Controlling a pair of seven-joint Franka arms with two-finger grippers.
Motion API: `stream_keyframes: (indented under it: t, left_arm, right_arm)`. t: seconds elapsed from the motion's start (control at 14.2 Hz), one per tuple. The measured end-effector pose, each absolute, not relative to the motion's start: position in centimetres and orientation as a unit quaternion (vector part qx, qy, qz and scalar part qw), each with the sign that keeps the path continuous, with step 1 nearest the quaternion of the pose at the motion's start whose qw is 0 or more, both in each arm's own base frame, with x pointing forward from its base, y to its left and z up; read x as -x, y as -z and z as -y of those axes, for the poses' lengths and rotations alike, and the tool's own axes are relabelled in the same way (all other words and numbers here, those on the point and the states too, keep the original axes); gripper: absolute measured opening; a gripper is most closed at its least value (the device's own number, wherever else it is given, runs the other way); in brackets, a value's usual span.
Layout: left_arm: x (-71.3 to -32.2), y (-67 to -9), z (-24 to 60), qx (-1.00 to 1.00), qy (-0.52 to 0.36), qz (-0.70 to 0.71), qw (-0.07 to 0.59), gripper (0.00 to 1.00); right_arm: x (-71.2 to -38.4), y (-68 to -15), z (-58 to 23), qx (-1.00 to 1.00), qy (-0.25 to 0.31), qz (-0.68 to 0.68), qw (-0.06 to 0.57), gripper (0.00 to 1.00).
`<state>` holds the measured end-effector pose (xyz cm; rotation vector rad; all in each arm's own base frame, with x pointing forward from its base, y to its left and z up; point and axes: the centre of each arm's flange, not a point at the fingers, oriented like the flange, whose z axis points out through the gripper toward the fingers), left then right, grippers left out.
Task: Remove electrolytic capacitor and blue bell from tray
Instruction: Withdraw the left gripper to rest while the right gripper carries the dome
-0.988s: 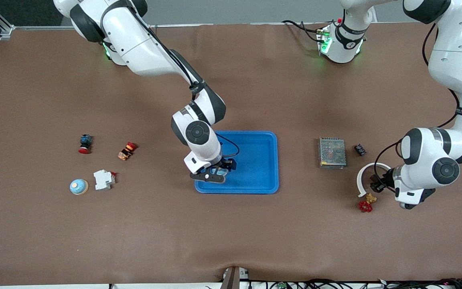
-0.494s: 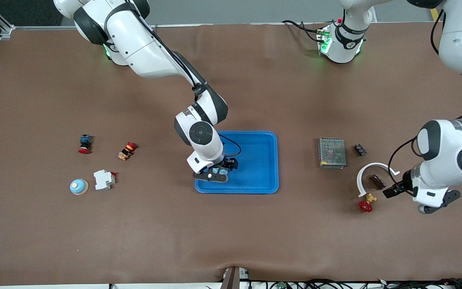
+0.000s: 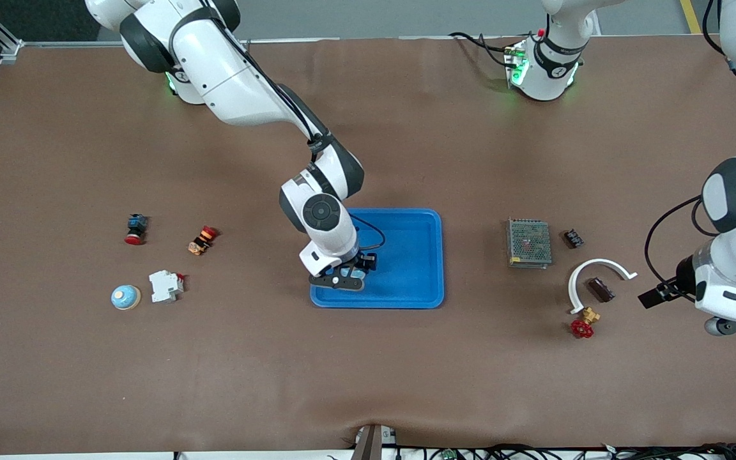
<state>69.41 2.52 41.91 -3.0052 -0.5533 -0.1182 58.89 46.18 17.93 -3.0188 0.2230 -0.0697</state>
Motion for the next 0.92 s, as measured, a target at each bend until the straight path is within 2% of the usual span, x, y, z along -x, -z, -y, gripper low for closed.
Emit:
stream_keyframes:
  t: [0.49,0.71,0.92]
  left_arm:
    - [-68.6,-49.4,-0.7,0.995,0.035,0.085,0.05,1.0]
    - [-67.6,-52.8,-0.8,0.996,0.048,0.05,0.058,1.0]
    - [-65.4,-56.3,-0.4,0.996,0.04,0.047,0.069,1.0]
  right_arm:
    - [-59.2,-19.3,-46.5,0.997,0.012,-0.065,0.048,0.68]
    - [-59.2,-23.8,-47.0,0.998,-0.017,-0.047,0.028,0.68]
    - [-59.1,-31.3,-46.3,0.999,-0.03,0.005,0.019,0.68]
